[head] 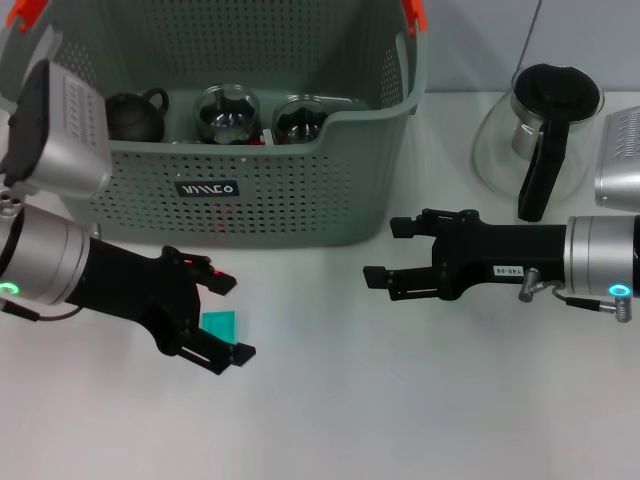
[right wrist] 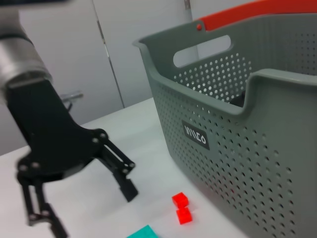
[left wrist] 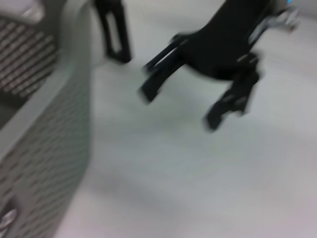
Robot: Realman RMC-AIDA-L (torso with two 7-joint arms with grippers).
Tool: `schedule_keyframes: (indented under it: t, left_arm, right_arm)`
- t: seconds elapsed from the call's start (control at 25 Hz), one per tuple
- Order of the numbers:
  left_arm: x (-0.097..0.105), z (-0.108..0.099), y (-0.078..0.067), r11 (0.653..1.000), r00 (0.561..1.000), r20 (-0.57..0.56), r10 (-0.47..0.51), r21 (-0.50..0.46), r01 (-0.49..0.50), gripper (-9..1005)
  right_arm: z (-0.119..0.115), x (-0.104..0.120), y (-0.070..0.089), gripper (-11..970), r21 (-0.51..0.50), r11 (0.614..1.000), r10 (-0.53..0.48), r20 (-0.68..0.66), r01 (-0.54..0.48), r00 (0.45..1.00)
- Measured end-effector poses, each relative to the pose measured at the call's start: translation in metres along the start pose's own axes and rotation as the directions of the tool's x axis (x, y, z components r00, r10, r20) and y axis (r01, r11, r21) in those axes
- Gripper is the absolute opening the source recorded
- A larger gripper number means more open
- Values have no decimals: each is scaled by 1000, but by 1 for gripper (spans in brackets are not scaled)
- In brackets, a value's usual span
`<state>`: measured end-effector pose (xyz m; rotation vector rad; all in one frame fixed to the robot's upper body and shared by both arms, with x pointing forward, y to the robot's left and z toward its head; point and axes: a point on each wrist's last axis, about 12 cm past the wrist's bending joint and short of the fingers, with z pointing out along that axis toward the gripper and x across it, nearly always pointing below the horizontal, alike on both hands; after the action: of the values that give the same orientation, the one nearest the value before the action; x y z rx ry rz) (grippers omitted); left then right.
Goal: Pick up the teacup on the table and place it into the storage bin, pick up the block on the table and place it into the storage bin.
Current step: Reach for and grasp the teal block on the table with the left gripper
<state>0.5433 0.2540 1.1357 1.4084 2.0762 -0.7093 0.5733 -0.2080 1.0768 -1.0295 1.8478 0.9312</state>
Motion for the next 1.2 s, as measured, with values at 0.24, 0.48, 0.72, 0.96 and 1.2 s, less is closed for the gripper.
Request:
schedule_keyframes:
  t: [0.24,0.48,0.72,0.96,1.2]
  left_arm:
    - [15,11,10,997,998,-56,3,-76,-8,950]
    - [21,20,14,995,994,-90,54,-84,-61,950]
    - [19,32,16,987,980,-174,101,-107,-120,942]
    - [9,37,20,981,972,-200,119,-128,-146,920]
    - [-3,40,20,977,940,-318,122,-126,-170,879]
  right_arm:
    - [2,3,2,914,-8,1000,16,1,-16,1000]
    - [5,4,3,915,-14,999,35,6,-35,999]
    - [8,-1,1,915,-8,999,31,15,-31,999]
    - [9,-4,0,915,-9,1000,26,20,-26,999]
    - [10,-7,-1,915,-11,1000,24,27,-23,999]
